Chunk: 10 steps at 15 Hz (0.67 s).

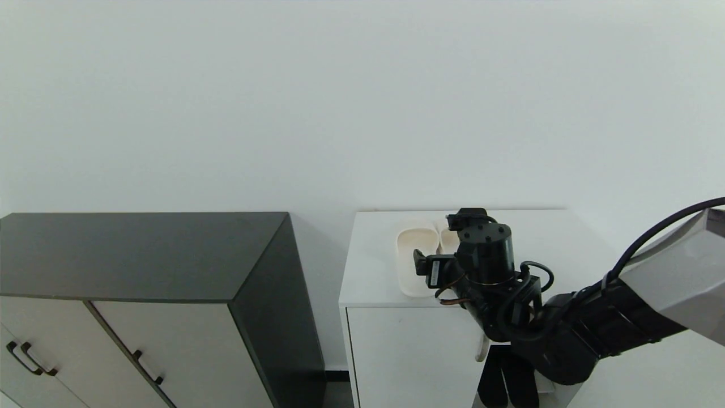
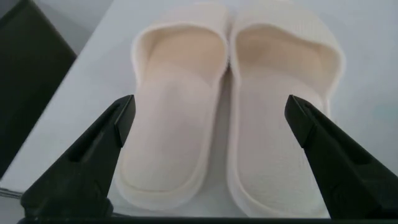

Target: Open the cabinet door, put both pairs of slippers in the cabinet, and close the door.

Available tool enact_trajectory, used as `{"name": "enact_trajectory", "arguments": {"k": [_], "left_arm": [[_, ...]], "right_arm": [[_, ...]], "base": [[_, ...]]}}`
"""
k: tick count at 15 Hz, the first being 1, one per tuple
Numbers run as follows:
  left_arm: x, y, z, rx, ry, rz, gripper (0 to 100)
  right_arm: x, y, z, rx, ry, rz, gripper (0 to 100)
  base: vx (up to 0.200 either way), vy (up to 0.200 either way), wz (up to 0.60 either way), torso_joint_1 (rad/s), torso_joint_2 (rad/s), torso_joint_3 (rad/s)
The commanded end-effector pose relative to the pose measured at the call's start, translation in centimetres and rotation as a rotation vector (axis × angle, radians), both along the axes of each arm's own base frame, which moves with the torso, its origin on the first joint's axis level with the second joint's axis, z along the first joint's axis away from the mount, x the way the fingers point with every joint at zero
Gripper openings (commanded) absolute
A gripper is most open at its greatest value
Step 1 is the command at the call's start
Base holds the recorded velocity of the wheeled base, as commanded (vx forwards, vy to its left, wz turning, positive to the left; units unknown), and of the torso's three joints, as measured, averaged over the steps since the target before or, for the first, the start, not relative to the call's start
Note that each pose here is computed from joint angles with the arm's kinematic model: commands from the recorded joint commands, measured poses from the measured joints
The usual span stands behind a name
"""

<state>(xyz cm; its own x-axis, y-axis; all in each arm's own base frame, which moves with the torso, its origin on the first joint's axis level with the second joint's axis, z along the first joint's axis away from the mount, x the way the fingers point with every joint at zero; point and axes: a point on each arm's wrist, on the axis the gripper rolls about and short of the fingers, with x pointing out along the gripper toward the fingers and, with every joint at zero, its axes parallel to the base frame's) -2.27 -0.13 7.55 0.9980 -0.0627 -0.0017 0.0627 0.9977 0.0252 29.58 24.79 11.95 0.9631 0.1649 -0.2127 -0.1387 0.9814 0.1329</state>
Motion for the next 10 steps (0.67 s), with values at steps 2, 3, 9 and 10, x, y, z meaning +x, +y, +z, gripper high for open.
{"name": "enact_trajectory", "arguments": {"k": [2, 3, 9, 10], "left_arm": [[0.0, 0.0, 0.0, 0.001, 0.000, 0.000, 0], [0.0, 0.0, 0.0, 0.001, 0.000, 0.000, 0], [0.0, 0.0, 0.0, 0.001, 0.000, 0.000, 0], [0.0, 0.0, 0.0, 0.001, 0.000, 0.000, 0]], "right_arm": [[2.3, 0.5, -0.7, -0.041, -0.018, -0.015, 100], [3.1, 0.5, -0.8, -0.062, -0.030, -0.020, 100], [7.0, 0.5, -1.5, -0.102, -0.004, -0.069, 100], [7.4, 0.5, -1.6, -0.104, 0.000, -0.075, 100]], "base": [[0.000, 0.000, 0.00, 0.000, 0.00, 0.000], [0.000, 0.000, 0.00, 0.000, 0.00, 0.000], [0.000, 0.000, 0.00, 0.000, 0.00, 0.000], [0.000, 0.000, 0.00, 0.000, 0.00, 0.000]]}}
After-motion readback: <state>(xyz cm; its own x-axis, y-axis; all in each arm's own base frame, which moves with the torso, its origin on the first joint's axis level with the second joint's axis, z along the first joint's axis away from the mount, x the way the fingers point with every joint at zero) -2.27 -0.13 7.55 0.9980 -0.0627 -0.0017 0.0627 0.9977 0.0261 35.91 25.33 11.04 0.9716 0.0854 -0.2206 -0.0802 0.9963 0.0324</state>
